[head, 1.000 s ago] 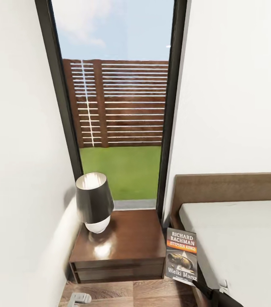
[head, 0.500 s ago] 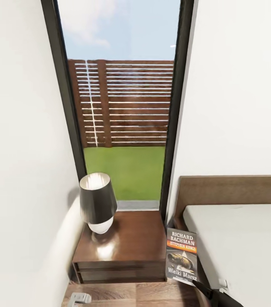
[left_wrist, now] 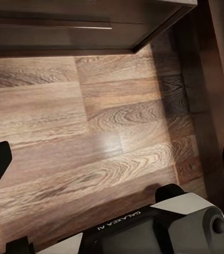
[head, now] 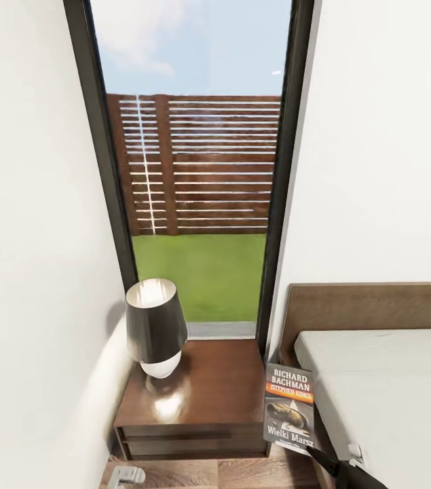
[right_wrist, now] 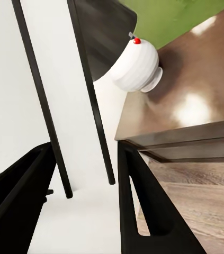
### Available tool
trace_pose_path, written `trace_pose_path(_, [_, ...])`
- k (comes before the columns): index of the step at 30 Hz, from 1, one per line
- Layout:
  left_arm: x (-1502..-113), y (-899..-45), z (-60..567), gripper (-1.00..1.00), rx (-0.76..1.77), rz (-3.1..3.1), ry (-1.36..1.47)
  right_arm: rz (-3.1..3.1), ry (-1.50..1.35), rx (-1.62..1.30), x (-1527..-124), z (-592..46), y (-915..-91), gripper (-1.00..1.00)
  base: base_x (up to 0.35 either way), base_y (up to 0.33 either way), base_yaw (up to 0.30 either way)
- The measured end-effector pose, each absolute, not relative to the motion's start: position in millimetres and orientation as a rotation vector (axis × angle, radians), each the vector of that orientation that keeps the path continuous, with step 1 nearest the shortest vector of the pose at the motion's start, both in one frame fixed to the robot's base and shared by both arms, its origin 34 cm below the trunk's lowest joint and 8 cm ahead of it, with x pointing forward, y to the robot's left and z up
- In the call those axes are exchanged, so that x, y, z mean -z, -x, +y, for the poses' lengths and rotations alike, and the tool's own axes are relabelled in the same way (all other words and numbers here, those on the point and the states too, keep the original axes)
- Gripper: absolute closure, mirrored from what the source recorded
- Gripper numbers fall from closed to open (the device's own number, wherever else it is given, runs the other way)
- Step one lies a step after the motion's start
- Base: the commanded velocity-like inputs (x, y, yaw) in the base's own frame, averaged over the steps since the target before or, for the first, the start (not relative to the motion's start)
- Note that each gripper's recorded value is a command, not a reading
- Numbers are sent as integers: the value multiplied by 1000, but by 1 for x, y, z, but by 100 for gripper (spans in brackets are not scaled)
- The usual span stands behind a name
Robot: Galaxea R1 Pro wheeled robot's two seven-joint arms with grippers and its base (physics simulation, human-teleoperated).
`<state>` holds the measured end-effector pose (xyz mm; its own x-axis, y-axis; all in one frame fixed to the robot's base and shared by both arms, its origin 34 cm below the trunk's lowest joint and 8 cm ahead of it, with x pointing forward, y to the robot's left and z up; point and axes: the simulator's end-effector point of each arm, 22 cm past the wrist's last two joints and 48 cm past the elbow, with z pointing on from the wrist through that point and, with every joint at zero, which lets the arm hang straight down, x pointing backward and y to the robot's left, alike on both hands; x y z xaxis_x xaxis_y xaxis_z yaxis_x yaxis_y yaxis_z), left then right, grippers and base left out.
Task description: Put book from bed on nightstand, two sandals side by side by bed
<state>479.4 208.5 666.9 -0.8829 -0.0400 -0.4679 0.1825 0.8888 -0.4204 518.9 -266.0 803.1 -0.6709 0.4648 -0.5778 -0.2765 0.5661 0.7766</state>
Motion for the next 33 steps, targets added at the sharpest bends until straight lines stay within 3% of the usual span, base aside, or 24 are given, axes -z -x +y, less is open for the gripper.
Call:
trace_pose_path(7, [-667, -479, 208, -100, 637, 2579, -106, 1995, -153, -1169, -803, -266, -518, 100, 128, 0, 0])
trace_pose_path(33, [-667, -479, 208, -100, 637, 2579, -106, 1999, -153, -1170, -802, -265, -517, 100, 318, 0, 0])
